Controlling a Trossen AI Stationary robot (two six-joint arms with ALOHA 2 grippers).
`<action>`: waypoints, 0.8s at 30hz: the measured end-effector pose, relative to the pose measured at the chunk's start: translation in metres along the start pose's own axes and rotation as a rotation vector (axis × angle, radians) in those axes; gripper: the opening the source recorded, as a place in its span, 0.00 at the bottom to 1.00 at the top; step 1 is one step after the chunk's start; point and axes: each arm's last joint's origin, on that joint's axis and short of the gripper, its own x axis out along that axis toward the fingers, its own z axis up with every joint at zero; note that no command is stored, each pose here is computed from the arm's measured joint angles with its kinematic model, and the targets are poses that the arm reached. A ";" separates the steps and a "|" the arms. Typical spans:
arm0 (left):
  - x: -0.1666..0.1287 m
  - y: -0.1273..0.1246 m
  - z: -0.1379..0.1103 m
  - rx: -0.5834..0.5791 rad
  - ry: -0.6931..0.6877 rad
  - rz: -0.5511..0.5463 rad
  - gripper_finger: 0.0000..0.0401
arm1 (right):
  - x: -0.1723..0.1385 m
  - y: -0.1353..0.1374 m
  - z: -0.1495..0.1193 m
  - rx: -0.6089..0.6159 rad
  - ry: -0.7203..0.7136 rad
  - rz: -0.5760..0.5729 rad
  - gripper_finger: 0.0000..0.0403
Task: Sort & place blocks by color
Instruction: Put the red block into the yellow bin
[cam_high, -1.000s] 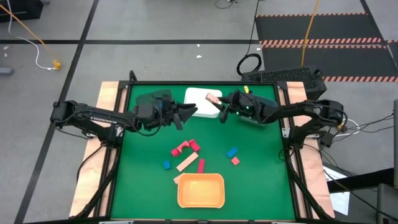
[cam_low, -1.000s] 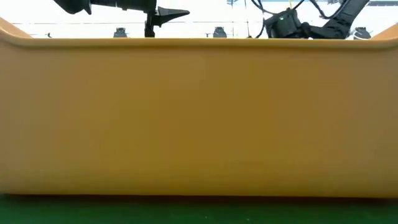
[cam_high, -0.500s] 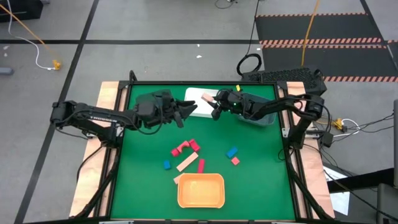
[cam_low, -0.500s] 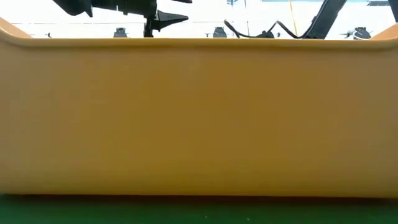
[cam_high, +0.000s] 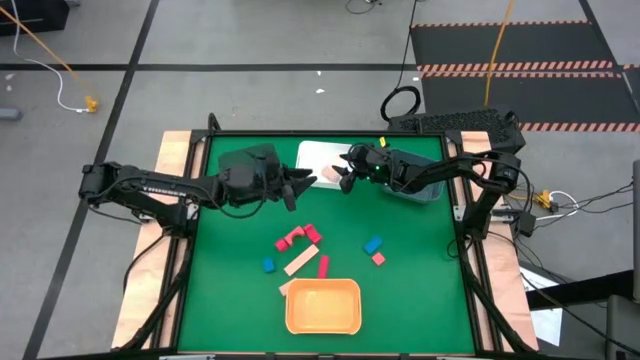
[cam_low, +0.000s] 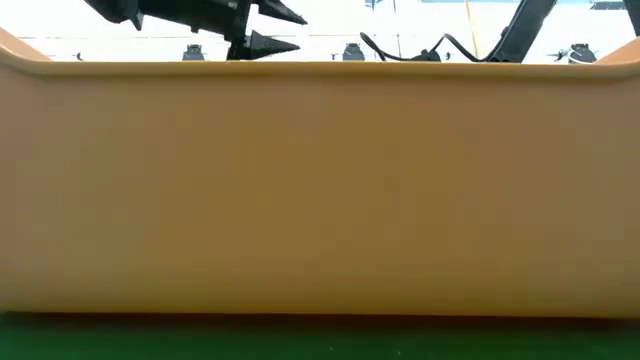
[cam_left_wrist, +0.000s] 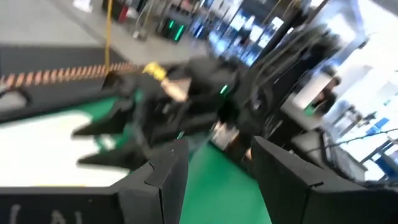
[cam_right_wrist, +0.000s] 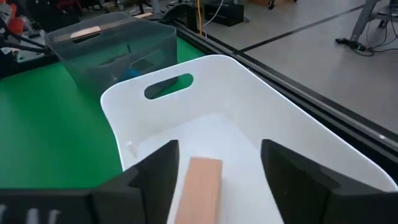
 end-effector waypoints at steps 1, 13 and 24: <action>0.000 0.002 -0.002 -0.014 0.025 0.017 0.44 | -0.001 0.001 0.002 0.000 -0.006 0.003 0.58; -0.019 0.008 -0.052 -0.181 0.669 0.014 0.44 | -0.064 0.010 0.061 0.021 -0.106 0.051 0.67; -0.055 -0.006 -0.091 0.349 1.023 -0.136 0.44 | -0.110 0.016 0.072 -0.003 -0.028 0.134 0.67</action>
